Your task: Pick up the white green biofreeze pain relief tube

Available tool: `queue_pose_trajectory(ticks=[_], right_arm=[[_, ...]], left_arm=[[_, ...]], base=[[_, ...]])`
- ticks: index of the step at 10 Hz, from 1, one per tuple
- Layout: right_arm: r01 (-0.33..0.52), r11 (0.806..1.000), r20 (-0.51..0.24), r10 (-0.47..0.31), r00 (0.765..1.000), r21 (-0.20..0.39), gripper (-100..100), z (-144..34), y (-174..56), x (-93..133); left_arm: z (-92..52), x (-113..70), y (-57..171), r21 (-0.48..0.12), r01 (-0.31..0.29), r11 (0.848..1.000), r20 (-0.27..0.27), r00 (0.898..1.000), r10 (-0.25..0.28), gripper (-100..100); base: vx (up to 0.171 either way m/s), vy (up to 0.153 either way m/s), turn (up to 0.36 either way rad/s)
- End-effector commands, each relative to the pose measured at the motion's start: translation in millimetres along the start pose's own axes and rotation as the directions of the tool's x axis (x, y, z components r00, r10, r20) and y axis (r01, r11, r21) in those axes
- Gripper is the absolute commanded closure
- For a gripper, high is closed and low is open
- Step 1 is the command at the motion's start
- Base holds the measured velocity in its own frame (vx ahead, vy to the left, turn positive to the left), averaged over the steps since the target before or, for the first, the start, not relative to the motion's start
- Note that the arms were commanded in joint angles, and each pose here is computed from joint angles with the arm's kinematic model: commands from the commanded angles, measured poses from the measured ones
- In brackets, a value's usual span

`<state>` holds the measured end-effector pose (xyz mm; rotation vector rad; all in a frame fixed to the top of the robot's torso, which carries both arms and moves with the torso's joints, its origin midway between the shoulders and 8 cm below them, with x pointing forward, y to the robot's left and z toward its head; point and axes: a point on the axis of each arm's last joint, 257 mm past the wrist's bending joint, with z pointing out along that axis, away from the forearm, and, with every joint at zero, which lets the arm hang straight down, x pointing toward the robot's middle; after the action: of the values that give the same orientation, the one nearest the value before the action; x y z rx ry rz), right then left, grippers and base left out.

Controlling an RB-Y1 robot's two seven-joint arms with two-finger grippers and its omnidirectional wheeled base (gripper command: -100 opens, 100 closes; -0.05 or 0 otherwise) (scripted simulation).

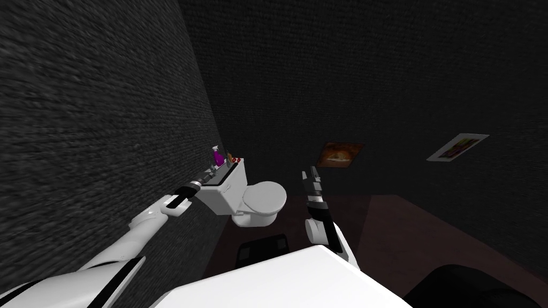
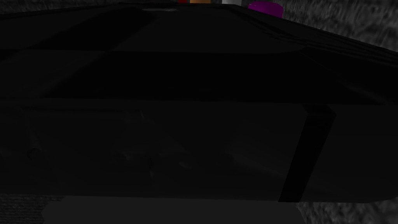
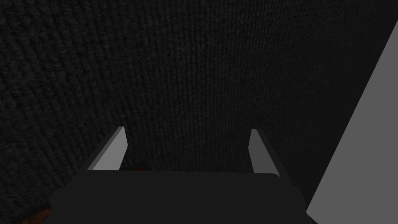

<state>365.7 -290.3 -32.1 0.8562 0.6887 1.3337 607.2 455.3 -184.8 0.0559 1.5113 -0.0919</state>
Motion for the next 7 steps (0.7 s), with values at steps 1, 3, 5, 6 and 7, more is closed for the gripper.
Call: queue_pose_trajectory(ticks=[1,3,5,6,7], right_arm=[[0.000,1.000,0.000,0.000,1.000,0.000,0,0.0,0.0,0.0],[0.000,1.000,0.000,0.000,1.000,0.000,0,0.0,0.0,0.0],[0.000,1.000,0.000,0.000,1.000,0.000,0,0.0,0.0,0.0],[0.000,1.000,0.000,0.000,1.000,0.000,0,0.0,0.0,0.0],[0.000,1.000,0.000,0.000,1.000,0.000,0,0.0,0.0,0.0]], left_arm=[[-2.7,1.8,-8.8,0.016,-0.003,1.000,0.002,1.000,0.002,100],[-18.9,17.2,-15.9,0.014,0.006,1.000,-0.016,1.000,-0.006,100],[-28.0,26.7,-18.9,0.000,0.017,1.000,-0.029,0.999,-0.017,100],[-33.2,28.3,-21.4,0.006,0.015,1.000,-0.029,0.999,-0.015,100],[-39.0,31.7,-22.6,0.009,0.013,1.000,-0.034,0.999,-0.013,100]], base=[[0.035,0.022,0.002],[0.074,0.037,-0.018],[0.040,0.027,-0.015],[0.065,0.039,-0.023],[0.040,0.016,-0.010]])
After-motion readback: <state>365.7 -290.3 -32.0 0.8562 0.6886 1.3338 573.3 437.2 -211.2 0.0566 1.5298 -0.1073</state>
